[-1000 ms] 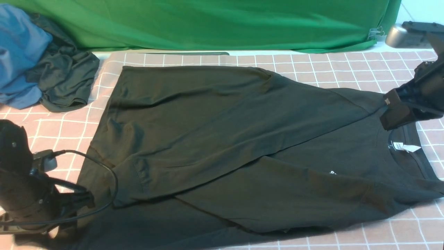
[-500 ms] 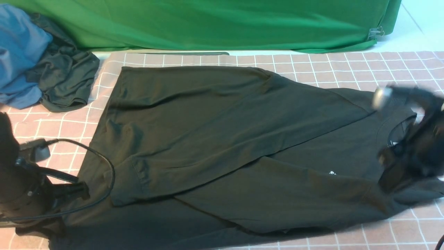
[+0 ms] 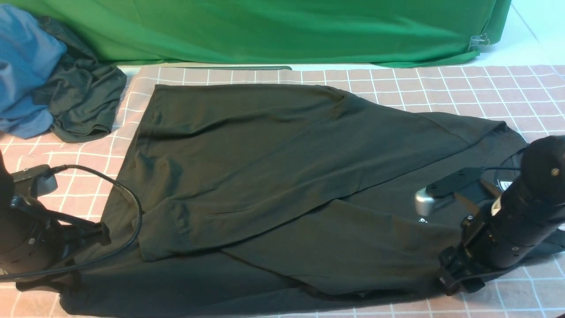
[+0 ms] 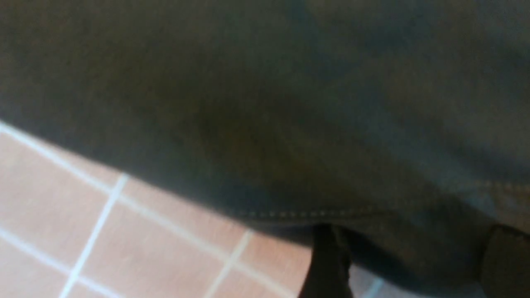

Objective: Fold a long-sleeved shirt over a pink coffee tablecloth.
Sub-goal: 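Grasp the near edge of the shirt at its hem and shoulder corners, then fold the black garment in half by bringing its near edge over to the far edge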

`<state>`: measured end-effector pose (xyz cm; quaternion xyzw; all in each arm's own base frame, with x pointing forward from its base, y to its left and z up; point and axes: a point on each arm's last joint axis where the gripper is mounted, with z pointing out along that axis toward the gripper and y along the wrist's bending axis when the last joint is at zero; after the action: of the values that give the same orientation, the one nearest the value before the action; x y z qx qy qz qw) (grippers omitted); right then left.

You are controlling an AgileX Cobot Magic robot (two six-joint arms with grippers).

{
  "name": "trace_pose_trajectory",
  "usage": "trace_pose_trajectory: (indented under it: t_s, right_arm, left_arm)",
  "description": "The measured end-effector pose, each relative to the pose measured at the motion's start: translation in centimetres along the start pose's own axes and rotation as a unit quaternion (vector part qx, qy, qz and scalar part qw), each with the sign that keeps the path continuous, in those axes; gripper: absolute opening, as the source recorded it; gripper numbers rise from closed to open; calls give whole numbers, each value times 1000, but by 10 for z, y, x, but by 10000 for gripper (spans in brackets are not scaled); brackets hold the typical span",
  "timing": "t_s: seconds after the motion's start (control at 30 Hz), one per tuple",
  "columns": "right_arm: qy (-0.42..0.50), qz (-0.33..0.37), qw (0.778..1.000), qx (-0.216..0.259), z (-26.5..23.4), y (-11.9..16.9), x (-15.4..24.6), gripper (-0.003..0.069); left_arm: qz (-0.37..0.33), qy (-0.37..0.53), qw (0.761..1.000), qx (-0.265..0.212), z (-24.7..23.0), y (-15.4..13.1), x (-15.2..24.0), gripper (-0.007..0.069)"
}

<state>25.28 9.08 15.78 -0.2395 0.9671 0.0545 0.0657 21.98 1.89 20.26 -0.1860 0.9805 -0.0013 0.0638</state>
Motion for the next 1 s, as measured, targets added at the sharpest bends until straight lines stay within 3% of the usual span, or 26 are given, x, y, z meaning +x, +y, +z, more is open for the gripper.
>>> trace_pose_trajectory:
  t_s: [0.1,0.17,0.23,0.27,0.33,0.4,1.0]
  right_arm:
    - [6,-13,1000,8,3,-1,-1,501]
    - [5,-18,1000,13,4,-2,-1,458]
    - [1,-27,999,20,4,-3,-2,342]
    - [-3,-32,999,24,3,-4,-3,228]
    - [-7,-34,999,27,3,-4,-4,106]
    - [-7,-35,999,28,2,-4,-4,62]
    - [39,-76,995,41,-48,-1,12,49]
  left_arm:
    - [0,-1,1000,0,0,0,0,43]
    - [-1,-3,1000,2,0,0,-1,43]
    - [-1,-6,1000,3,0,-1,-1,43]
    - [0,-7,1000,3,0,-1,-1,43]
    - [1,-9,1000,4,0,-1,-2,43]
    - [0,-9,1000,4,-1,-1,-2,43]
    - [-5,-21,1000,12,-31,-6,-18,43]
